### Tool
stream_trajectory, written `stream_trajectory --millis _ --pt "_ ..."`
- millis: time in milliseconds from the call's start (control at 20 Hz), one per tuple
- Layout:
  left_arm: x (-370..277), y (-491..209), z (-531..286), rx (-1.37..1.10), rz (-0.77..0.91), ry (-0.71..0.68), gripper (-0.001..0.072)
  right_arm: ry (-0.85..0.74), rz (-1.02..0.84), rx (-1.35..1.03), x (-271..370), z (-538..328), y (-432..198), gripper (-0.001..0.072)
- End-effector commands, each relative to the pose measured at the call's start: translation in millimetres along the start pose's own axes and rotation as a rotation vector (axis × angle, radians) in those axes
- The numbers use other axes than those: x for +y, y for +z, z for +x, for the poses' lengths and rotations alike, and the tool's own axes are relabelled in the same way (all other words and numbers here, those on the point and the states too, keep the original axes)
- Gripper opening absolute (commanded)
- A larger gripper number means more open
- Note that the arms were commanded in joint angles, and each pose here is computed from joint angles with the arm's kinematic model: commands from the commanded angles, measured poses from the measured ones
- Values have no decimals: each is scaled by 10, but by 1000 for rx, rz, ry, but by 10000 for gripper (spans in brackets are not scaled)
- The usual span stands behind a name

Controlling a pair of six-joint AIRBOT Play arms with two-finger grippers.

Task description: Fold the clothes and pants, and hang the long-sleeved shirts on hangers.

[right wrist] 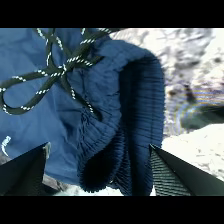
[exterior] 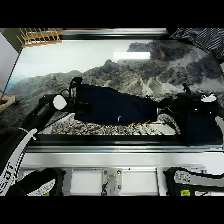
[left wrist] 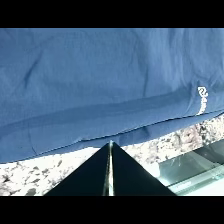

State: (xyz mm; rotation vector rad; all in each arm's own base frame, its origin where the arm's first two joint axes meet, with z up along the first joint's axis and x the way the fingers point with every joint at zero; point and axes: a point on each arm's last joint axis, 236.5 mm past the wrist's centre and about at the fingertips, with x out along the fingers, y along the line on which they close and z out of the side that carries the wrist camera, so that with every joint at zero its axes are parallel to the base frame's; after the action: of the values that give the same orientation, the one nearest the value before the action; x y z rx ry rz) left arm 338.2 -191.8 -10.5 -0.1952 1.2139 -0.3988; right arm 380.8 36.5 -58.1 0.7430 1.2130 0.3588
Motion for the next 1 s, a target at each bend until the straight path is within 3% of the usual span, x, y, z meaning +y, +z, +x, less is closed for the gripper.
stream_trajectory --millis 0,950 --pt "0 -14 1 7 0 0 6 -77 -33 66 -146 166 -136 710" --pt "3 -17 2 8 1 1 6 -7 41 76 -82 218 -90 709"
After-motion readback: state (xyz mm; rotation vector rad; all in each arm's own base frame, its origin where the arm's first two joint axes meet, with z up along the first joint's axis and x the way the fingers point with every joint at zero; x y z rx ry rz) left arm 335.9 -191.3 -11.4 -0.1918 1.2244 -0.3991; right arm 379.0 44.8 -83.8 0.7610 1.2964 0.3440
